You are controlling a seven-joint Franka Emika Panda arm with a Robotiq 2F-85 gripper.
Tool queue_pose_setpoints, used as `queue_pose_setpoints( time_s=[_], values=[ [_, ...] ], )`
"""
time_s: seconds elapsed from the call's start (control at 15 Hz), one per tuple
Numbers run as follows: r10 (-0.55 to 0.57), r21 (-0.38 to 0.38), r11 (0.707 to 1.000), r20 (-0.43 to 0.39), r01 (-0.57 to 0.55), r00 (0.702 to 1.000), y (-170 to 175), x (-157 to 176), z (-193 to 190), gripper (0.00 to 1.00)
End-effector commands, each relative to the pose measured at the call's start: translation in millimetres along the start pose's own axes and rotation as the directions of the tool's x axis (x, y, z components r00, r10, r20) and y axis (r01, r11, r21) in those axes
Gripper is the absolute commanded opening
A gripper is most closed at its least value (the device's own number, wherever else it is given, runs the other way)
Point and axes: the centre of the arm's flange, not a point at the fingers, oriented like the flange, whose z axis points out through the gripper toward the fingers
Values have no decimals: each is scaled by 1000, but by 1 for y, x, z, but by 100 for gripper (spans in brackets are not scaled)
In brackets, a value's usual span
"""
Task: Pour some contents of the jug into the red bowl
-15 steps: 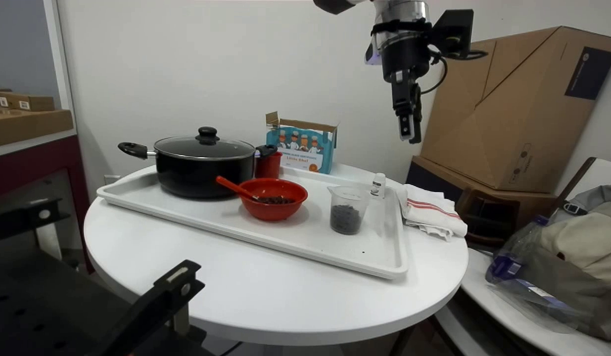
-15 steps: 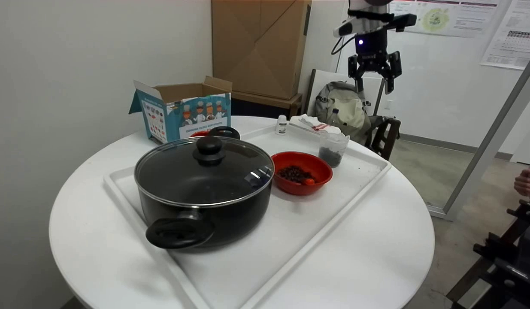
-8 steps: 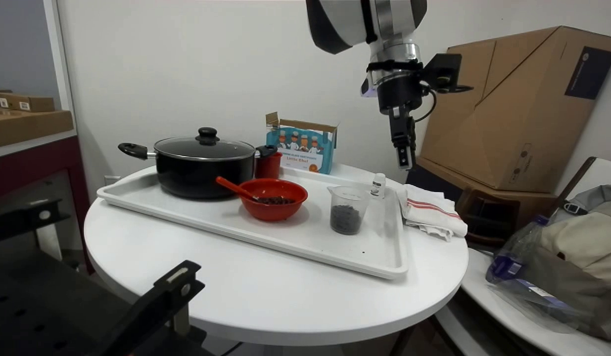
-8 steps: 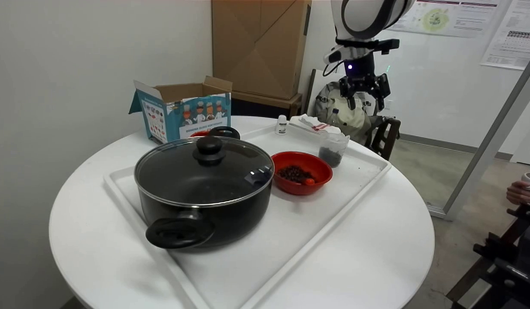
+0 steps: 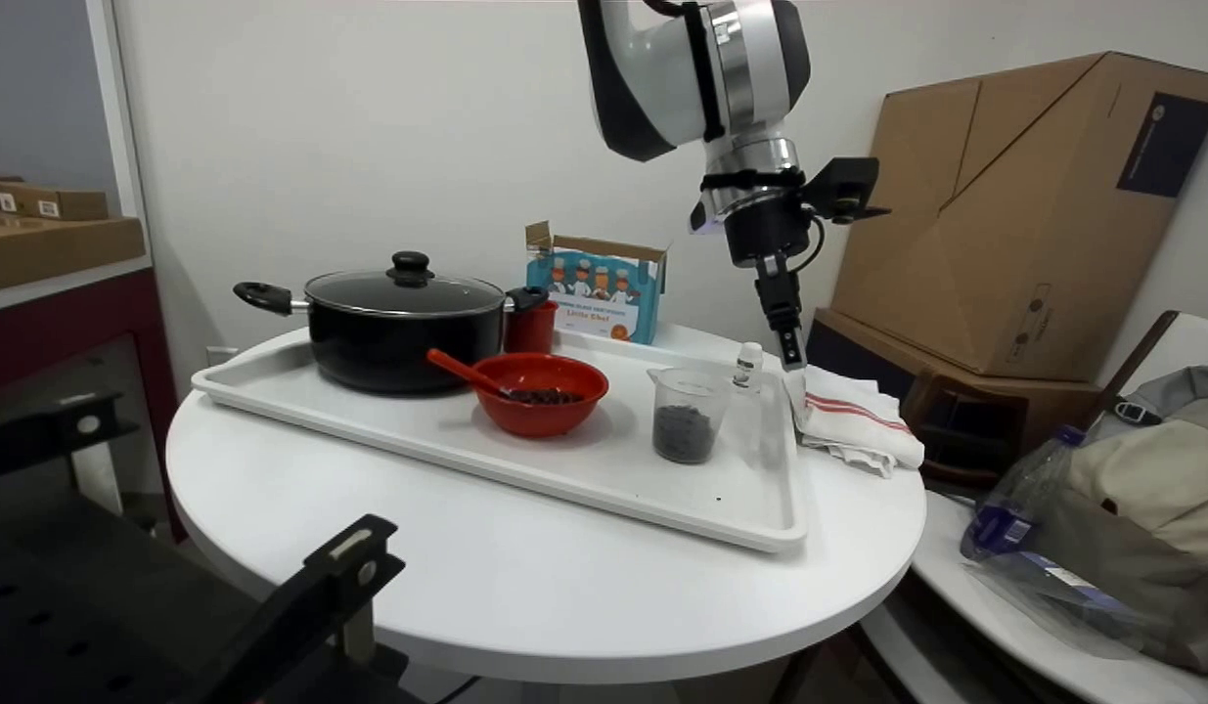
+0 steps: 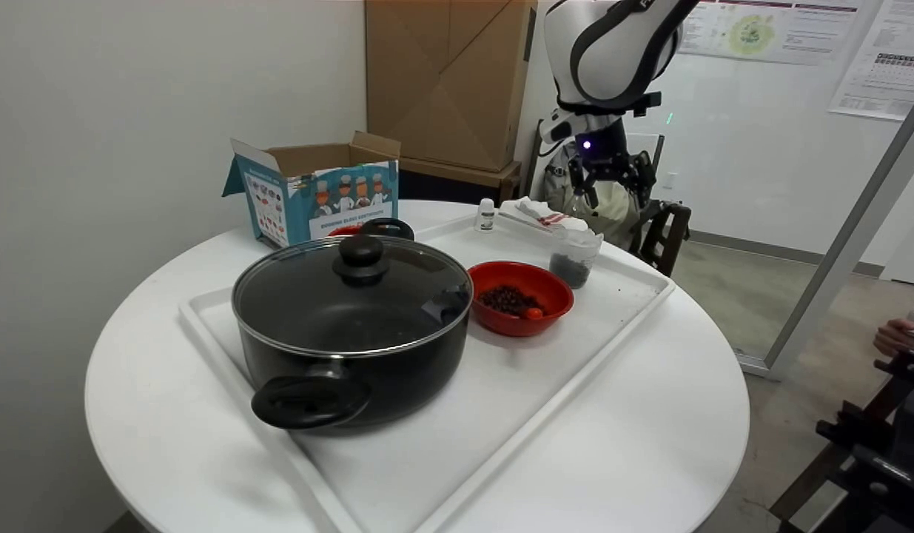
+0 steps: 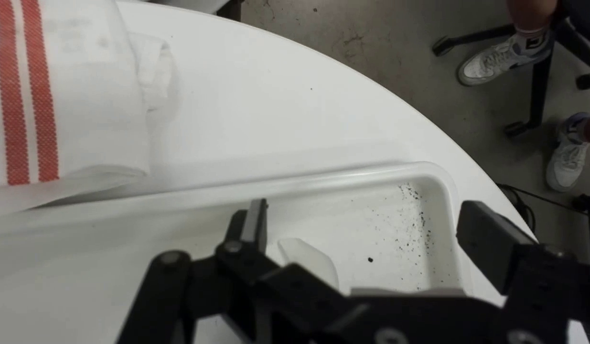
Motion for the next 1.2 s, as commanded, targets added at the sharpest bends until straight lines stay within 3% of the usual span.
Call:
queue_pose_setpoints(
  time_s=[0.0,0.47,1.13],
  values=[
    [47,-37,998,69,-44,997,12,-5,7,100],
    [187,-51,982,65,-184,980,13,0,12,100],
    [158,-47,987,60,-156,986,17,20,27,100]
  ],
)
